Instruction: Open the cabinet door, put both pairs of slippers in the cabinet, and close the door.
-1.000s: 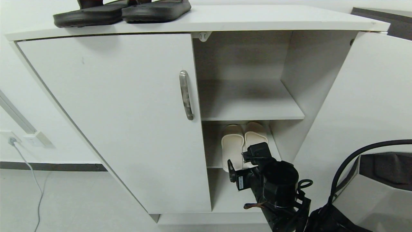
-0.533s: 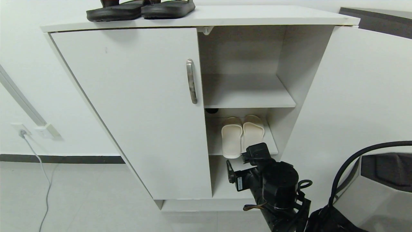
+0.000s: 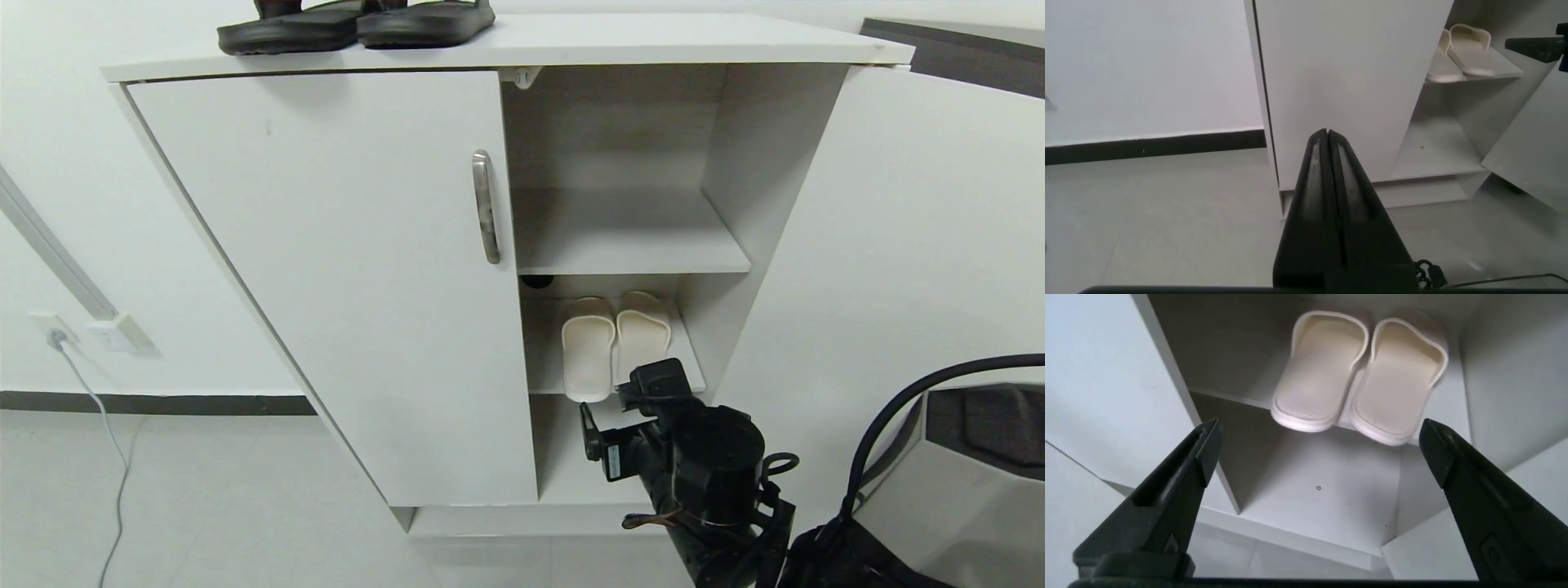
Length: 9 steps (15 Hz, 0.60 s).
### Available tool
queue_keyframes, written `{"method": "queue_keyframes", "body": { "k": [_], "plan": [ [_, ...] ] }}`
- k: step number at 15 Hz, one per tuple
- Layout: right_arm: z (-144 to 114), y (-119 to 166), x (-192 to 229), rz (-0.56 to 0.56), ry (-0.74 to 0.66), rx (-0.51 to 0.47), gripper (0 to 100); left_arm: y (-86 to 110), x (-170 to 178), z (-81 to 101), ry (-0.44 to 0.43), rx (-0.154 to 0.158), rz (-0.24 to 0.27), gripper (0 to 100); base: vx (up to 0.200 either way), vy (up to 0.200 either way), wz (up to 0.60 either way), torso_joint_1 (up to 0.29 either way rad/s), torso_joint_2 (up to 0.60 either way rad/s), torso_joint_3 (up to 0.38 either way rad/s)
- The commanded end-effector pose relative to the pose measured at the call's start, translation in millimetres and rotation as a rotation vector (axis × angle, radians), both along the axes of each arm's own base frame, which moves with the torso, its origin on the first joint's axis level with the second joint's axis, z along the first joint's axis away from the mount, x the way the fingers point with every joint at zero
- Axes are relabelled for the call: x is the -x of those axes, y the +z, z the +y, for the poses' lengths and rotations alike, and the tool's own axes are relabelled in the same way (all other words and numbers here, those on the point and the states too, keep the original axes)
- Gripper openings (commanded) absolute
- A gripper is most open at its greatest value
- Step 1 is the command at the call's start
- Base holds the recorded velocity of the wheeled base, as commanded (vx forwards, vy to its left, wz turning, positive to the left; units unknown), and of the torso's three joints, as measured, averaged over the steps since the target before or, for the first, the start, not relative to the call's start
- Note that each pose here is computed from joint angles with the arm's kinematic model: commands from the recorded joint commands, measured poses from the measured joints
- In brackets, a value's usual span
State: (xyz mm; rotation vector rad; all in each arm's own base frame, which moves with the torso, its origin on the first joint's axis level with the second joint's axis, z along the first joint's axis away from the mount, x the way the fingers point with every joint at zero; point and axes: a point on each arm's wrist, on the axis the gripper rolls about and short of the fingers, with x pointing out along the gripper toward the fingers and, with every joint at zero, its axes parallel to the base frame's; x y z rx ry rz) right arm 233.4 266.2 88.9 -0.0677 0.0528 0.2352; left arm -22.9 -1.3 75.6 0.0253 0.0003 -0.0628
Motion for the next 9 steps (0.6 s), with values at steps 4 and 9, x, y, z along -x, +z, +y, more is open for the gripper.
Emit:
{"method": "queue_keyframes", "body": {
  "k": [4,9],
  "plan": [
    [-0.4,-2.6,0.2,0.004,0.0,0.01,100,0.0,-0.1,0.0,0.0,0.001,0.002,0,0.0,0.0,0.0,0.002,0.0,0.071],
    [-0.8,-4.8,-0.1,0.009,-0.001,0.018,100,-0.4,-0.2,0.0,0.0,-0.001,0.003,0,0.0,0.0,0.0,0.001,0.01,0.187]
  ]
}}
